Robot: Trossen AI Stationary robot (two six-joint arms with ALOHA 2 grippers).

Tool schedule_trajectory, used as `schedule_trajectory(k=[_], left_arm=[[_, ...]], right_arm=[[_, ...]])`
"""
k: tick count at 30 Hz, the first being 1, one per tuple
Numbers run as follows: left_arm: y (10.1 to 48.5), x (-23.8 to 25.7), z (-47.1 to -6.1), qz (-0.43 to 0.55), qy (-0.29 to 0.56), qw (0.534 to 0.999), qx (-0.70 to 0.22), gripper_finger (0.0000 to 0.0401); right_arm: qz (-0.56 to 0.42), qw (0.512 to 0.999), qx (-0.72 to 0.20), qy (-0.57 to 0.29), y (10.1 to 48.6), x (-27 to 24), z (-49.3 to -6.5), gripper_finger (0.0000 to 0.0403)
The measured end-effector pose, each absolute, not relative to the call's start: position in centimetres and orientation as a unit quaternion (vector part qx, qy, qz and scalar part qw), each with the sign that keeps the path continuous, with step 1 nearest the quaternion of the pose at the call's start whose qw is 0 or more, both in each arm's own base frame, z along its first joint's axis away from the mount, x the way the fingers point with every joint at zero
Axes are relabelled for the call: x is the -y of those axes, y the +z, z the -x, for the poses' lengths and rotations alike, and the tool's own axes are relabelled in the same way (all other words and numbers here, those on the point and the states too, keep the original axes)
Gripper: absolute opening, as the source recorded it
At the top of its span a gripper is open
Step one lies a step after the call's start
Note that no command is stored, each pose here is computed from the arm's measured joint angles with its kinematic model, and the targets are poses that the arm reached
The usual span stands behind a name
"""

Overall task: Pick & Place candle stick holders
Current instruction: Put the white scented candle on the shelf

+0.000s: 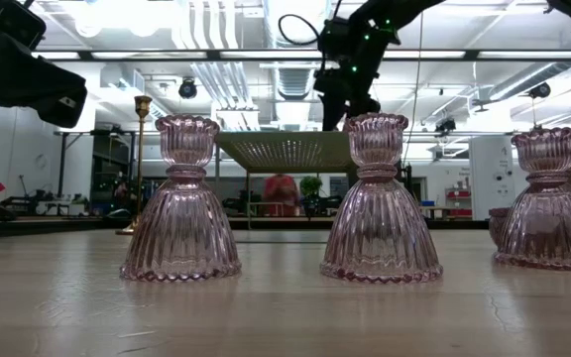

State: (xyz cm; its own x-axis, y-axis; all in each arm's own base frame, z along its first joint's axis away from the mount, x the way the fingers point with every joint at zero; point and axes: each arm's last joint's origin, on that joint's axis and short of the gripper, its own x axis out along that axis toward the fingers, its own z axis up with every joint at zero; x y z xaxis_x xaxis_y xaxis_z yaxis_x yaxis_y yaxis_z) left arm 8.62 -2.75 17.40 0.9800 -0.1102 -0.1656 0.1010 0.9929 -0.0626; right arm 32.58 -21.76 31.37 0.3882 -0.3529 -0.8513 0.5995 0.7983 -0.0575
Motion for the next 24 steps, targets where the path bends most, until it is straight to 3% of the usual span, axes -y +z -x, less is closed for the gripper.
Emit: schedule_trajectory(k=[10,24], left_arm=[[17.4,2.8,-8.6,0.027,-0.053,0.995,-0.085,0.0021],[17.4,2.8,-8.6,0.027,-0.053,0.995,-0.085,0.0021]], right_arm=[[-0.111,0.84,-0.465,-0.257,34.5,17.5,-31.9,0.0366],[-0.091,0.834,-0.521,-0.157,37.5,6.3,-28.8,0.0366]])
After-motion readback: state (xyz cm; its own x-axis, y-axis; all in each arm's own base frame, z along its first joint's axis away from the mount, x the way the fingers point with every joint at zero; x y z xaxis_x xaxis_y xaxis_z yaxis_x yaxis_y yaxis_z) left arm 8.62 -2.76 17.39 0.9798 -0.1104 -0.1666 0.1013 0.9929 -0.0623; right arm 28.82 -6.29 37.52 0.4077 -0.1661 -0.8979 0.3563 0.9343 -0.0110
